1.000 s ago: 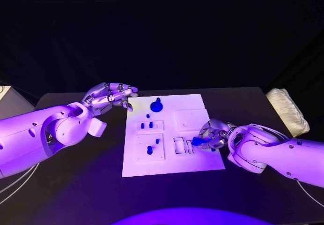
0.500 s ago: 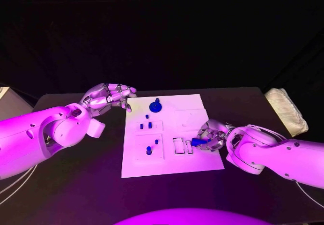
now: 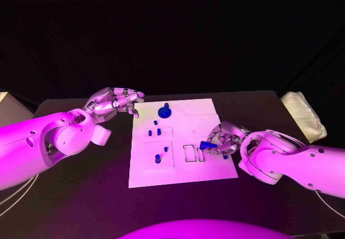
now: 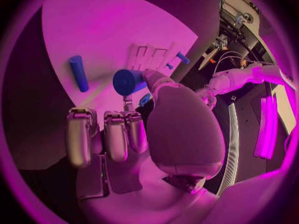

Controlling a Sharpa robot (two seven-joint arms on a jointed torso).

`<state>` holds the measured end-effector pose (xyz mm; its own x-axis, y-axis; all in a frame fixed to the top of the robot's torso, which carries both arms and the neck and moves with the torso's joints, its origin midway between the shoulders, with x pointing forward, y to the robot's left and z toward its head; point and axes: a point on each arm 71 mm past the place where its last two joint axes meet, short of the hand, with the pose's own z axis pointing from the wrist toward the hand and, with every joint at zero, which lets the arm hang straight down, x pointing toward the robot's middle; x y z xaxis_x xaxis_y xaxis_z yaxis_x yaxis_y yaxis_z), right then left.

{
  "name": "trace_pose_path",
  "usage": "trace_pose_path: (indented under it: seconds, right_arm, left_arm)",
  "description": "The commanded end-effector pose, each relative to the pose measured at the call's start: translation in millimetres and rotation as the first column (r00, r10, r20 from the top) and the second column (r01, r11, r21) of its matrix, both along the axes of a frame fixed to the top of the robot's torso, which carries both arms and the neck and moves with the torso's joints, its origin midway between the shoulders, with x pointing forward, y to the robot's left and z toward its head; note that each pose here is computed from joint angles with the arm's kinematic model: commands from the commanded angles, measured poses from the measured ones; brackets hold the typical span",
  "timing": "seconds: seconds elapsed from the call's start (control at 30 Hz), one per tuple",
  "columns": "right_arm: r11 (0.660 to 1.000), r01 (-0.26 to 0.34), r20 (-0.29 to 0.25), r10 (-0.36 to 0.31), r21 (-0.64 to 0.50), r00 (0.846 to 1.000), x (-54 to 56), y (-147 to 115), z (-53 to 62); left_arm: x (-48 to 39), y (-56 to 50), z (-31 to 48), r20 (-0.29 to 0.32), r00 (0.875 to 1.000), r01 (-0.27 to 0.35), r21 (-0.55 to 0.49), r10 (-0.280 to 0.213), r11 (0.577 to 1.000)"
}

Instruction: Assemble the parts on the task board

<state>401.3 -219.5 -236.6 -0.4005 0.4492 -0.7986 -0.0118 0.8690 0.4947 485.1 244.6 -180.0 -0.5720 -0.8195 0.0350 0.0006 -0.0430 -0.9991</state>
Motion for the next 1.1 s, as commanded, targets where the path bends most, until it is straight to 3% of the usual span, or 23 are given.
trace_pose_path:
  seconds: [0.03, 0.4, 0.9, 1.1]
  right_arm:
    - [0.999, 0.007, 0.019, -0.008, 0.041, 1.0, -0.4, 3.4, 5.0]
    - [0.998, -0.009, 0.001, 0.009, 0.064, 1.0, -1.1, 15.4, 4.9]
    - [0.998, -0.045, -0.038, 0.046, 0.034, 0.998, 2.9, 38.2, -13.0]
    - [0.998, -0.07, -0.026, 0.07, -0.003, 0.997, 5.0, 41.8, -16.6]
  left_arm:
    - [-1.0, -2.8, 0.7, 0.002, 1.0, 0.023, -0.011, -0.023, 1.0]
    - [-1.3, -2.9, 0.7, 0.0, 1.0, 0.025, -0.01, -0.025, 1.0]
    - [-1.7, -3.7, 0.8, -0.002, 1.0, 0.028, -0.01, -0.028, 1.0]
    - [-1.9, -3.8, 0.7, -0.003, 1.0, 0.03, -0.01, -0.03, 1.0]
